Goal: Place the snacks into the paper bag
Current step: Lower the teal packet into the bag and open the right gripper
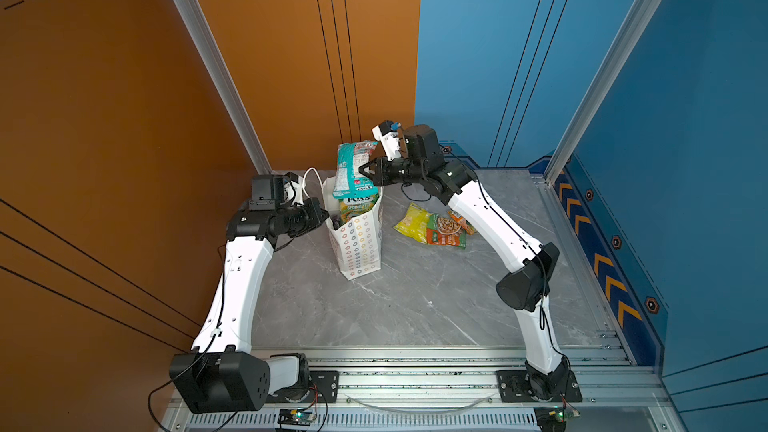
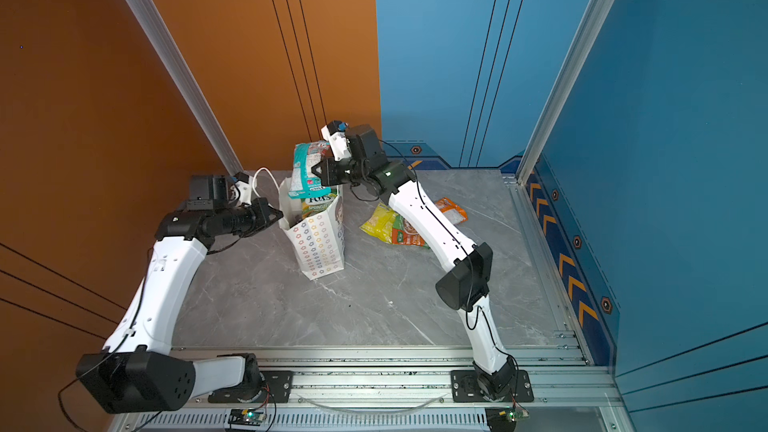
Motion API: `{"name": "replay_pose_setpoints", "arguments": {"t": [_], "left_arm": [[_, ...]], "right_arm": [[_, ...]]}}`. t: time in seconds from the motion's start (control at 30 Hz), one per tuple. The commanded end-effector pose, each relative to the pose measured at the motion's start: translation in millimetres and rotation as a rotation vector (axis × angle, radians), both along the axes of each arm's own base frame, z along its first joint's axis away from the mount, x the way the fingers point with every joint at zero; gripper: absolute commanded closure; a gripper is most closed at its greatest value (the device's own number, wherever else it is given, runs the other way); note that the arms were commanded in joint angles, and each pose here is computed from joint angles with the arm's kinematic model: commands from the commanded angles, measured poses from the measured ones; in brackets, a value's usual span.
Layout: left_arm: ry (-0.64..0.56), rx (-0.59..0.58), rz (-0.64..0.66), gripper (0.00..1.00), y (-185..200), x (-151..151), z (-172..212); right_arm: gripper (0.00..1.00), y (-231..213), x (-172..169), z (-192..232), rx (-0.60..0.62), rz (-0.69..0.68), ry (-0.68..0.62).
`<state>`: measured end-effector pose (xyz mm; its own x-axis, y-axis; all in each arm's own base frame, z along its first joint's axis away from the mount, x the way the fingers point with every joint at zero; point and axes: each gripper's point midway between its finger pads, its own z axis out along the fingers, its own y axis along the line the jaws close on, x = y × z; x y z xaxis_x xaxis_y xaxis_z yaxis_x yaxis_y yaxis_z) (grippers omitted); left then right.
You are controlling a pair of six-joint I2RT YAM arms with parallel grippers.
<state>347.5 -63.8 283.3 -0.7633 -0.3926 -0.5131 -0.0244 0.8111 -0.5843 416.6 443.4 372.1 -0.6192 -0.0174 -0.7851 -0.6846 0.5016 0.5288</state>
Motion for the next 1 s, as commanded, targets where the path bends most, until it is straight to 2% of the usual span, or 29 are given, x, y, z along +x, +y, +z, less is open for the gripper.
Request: {"name": "replay_pose_setpoints", "arguments": {"t": [0.0,0.2,0.47,0.97], "left_arm": [[-0.031,-0.020,-0.025,1.00,-5.0,-3.8,11.3],[-0.024,-0.020,-0.025,1.00,-4.9,-2.6,9.3],[-0.023,-0.018,-0.026,1.00,-4.7,-1.8,8.9],[-0.028,-0.019,-0.026,1.00,-4.8,-1.9,10.8]], "right_arm": [[1.00,8.2,-18.4,20.9,-0.001,0.049,-0.083],[1.00,7.4,-20.7,-3.5,-0.079,0.069,-0.064],[1.00,9.1,-41.5,-25.4,-0.155,0.119,-0.047],[1.00,4.2,-75.6,-31.5,-0.176,0.182,-0.013]]}}
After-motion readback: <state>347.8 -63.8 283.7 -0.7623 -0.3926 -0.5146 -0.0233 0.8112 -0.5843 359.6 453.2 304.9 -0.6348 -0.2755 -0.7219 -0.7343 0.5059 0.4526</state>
